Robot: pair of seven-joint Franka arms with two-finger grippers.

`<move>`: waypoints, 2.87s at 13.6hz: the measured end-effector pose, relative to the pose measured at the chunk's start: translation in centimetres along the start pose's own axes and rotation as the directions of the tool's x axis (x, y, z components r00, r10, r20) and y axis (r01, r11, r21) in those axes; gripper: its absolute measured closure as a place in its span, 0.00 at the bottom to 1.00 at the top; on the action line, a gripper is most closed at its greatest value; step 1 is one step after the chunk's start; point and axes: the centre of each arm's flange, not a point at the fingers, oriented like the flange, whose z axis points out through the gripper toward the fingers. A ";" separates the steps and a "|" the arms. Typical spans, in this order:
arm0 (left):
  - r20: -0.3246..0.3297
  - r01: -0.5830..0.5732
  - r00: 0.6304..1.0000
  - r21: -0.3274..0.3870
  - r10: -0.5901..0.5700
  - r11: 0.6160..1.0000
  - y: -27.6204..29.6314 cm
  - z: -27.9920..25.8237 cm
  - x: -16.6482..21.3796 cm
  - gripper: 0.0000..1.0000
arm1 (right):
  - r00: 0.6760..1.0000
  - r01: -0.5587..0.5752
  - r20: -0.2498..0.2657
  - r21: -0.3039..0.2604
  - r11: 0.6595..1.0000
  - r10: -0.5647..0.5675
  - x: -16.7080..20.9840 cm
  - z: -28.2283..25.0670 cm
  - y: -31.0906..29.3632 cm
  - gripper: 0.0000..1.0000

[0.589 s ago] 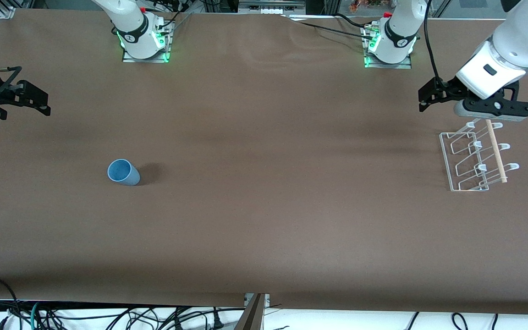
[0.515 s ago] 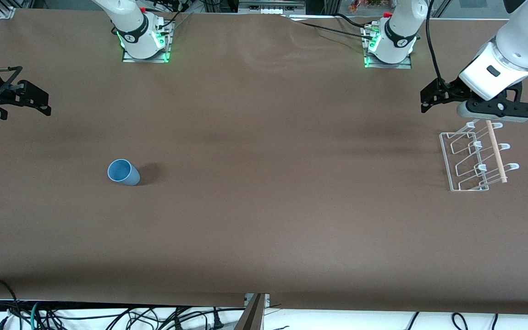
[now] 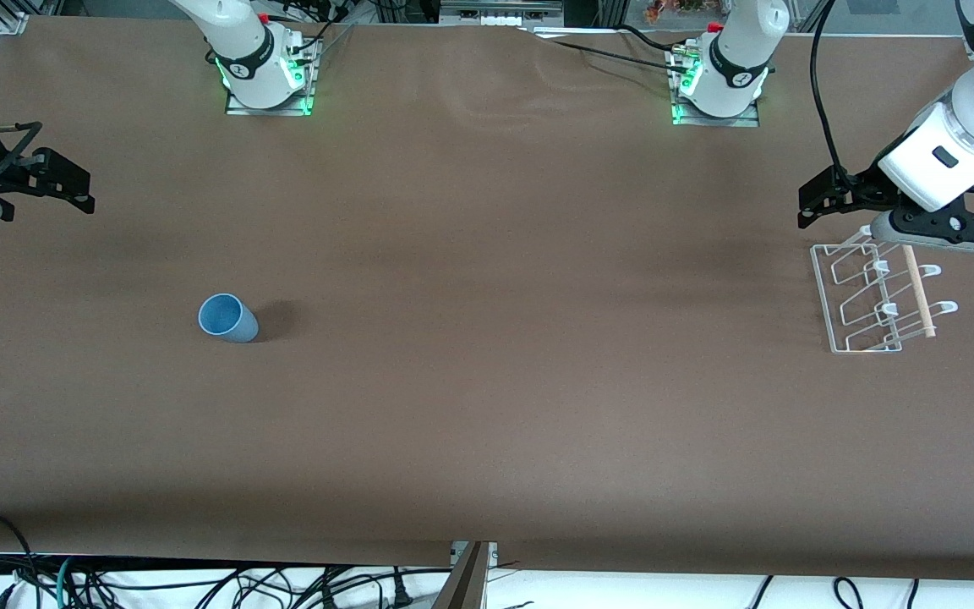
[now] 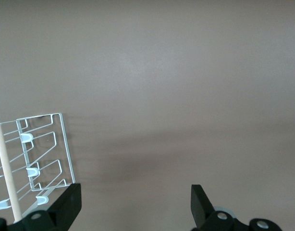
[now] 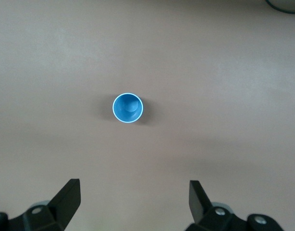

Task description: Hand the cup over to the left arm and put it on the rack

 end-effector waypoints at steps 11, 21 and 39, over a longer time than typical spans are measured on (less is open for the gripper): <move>0.022 -0.006 1.000 0.001 0.006 1.000 0.5 -0.1 -0.3 0.00 | 1.000 -0.001 -0.001 0.000 1.000 0.001 0.0 0.0 0.0 0.00; 0.022 -0.005 1.000 0.001 0.005 1.000 0.4 -0.1 -0.3 0.00 | 1.000 -0.008 -0.004 -0.001 1.000 0.008 0.1 0.1 0.4 0.00; 0.022 -0.005 1.000 0.001 0.005 1.000 0.4 -0.1 -0.3 0.00 | 0.998 -0.001 0.063 -0.064 0.998 0.005 3.2 7.4 1.3 0.00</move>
